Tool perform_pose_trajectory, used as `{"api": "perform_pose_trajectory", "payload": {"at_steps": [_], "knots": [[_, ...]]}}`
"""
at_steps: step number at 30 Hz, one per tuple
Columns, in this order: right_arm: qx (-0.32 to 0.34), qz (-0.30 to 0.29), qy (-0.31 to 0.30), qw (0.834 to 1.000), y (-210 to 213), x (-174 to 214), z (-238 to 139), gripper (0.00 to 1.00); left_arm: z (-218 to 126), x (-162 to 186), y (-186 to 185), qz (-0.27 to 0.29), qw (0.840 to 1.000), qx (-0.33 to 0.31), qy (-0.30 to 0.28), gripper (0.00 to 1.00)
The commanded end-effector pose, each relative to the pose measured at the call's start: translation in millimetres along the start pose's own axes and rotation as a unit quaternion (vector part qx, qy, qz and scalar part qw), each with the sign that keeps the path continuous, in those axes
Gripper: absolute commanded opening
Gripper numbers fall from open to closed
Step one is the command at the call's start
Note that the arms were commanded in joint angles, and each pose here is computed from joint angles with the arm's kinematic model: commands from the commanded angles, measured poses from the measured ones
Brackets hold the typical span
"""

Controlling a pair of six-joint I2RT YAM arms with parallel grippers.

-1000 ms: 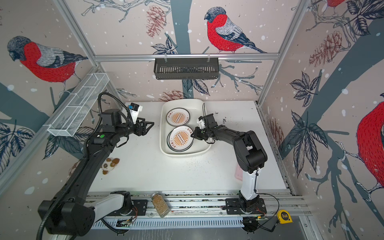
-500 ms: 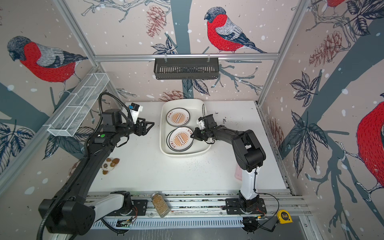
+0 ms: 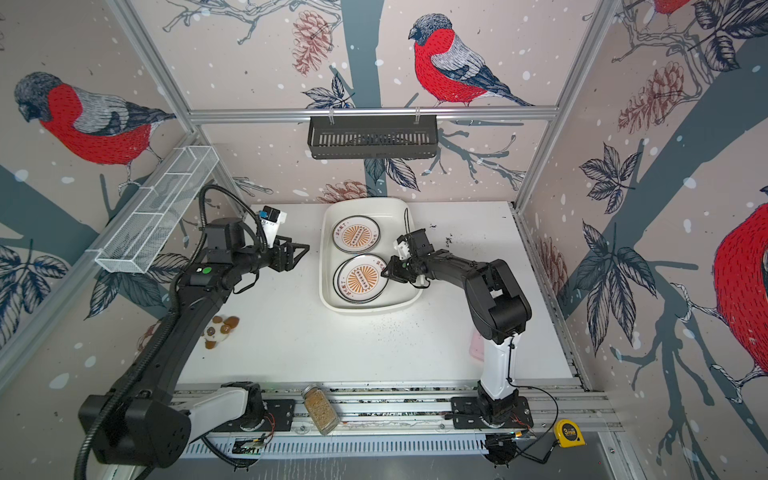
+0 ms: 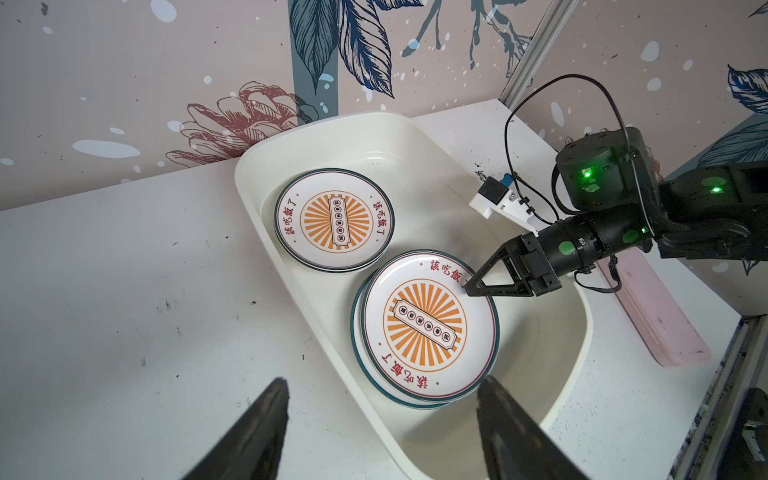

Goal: Place the plates into the plastic bin on the countertop
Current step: 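Set the plate flat on the stack and open the right gripper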

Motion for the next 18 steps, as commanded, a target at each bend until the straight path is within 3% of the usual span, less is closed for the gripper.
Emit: {"api": "perform_pose_trajectory", "payload": {"at_steps": [1, 18], "knots": [[0.010, -0.010, 0.001, 1.000, -2.6, -0.4, 0.4, 0.25, -0.2, -4.5, -3.5, 0.001, 1.000, 0.011, -0.007, 0.72], [0.025, -0.022, 0.018, 0.999, 0.3, 1.6, 6.9, 0.30, 0.3, -3.1, -3.8, -0.003, 1.000, 0.014, -0.005, 0.72]]}}
Point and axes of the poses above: each gripper's point midway between its finger pads, its own z axis out along the fingers, its own y axis along the line the jaws close on, x = y × z, the point moved 2 cm from there along -z, back along the fingers, and after that the axes turned 12 degrees about -z, right-handed, at the moved point
